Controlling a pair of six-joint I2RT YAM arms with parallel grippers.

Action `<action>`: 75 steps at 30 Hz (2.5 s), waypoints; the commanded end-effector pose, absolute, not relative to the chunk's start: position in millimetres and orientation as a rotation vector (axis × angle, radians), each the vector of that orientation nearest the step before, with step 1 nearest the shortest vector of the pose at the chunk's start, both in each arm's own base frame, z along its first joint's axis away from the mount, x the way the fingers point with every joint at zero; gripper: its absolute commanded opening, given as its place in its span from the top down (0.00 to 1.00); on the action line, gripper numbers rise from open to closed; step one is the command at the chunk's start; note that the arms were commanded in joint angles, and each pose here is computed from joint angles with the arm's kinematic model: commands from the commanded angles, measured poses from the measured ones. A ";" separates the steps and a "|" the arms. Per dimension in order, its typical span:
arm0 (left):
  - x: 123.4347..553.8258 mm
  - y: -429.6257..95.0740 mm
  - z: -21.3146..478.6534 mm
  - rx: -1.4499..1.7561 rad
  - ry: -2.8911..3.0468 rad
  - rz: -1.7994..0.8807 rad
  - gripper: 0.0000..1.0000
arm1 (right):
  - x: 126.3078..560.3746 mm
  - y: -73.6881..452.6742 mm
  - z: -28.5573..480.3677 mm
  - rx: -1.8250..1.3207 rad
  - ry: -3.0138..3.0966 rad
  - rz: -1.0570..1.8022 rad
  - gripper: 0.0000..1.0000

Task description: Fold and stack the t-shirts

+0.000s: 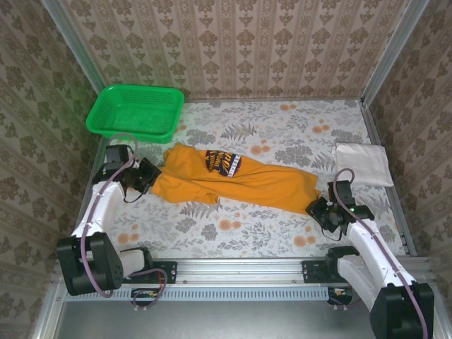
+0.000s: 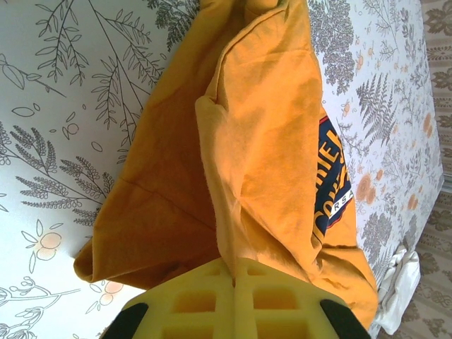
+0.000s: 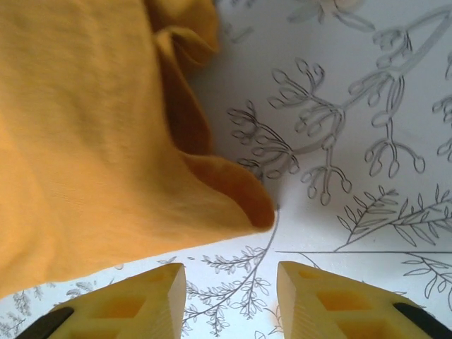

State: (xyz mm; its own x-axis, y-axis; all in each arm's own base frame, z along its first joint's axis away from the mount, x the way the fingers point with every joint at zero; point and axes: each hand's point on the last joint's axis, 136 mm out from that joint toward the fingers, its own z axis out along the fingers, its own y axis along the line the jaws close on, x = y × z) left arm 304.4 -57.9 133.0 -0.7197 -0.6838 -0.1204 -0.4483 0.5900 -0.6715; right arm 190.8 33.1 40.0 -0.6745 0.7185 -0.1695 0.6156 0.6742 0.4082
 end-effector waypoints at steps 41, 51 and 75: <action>312.2 -45.5 135.0 -0.896 2.462 -0.857 1.00 | 234.8 26.2 60.8 0.959 2.700 0.375 1.00; 313.5 -42.9 141.4 -0.880 2.464 -0.843 1.00 | 182.7 51.3 50.4 1.026 2.803 0.538 0.61; 312.0 -46.5 130.3 -0.912 2.458 -0.877 1.00 | 235.6 31.1 21.5 1.082 2.668 0.409 0.56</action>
State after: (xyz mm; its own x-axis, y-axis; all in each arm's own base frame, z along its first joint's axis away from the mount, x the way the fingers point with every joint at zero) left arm 311.6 -45.8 130.8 -0.7198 -0.6827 -0.1260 -0.4573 0.6028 -0.6538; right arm 215.1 39.9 17.2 -0.7240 0.6889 -0.0363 0.6387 0.6892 0.3422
